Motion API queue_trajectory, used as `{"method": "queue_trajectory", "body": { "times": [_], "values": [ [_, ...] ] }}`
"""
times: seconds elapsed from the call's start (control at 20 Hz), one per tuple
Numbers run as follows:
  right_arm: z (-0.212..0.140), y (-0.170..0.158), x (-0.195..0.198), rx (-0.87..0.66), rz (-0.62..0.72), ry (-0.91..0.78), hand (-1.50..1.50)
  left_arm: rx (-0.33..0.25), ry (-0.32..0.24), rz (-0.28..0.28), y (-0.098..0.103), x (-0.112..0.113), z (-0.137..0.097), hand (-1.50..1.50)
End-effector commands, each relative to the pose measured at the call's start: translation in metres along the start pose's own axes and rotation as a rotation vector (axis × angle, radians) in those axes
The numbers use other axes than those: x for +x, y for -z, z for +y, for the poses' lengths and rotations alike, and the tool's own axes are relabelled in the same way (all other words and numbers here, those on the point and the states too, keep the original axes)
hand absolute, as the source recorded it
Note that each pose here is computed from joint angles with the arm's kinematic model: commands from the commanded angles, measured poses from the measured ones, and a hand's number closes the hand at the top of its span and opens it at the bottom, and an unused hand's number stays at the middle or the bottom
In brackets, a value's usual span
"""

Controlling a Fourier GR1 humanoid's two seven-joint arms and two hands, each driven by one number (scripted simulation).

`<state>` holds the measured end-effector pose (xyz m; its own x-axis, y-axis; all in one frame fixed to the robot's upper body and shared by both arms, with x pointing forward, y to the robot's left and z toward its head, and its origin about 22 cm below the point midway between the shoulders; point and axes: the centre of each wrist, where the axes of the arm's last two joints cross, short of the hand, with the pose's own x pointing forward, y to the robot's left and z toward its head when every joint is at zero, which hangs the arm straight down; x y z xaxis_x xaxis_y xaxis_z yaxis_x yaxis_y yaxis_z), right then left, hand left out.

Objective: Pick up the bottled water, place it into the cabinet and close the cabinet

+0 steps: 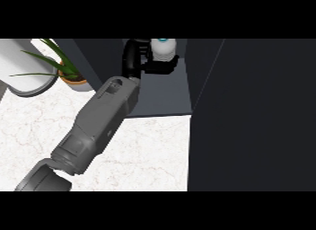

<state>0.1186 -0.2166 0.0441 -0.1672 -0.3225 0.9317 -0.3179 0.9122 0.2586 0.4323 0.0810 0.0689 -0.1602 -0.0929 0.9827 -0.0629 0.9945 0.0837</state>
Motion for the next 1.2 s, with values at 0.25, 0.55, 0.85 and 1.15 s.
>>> {"method": "queue_trajectory", "body": {
  "times": [0.25,0.55,0.85,1.15],
  "values": [
    [-0.006,-0.002,-0.009,0.007,0.027,0.010,-1.50,0.089,0.158,0.000,0.003,-0.019,0.014,1.50],
    [-0.007,-0.007,-0.015,0.008,-0.005,0.013,-1.50,0.143,0.336,-0.016,-0.003,-0.035,0.021,1.50],
    [-0.002,-0.002,-0.008,0.023,-0.010,0.012,-1.50,0.198,0.384,-0.018,0.007,-0.032,0.045,-1.50],
    [0.000,0.001,-0.009,0.038,-0.001,0.008,-1.50,0.221,0.400,0.008,0.005,-0.040,0.061,-1.50]
  ]
}}
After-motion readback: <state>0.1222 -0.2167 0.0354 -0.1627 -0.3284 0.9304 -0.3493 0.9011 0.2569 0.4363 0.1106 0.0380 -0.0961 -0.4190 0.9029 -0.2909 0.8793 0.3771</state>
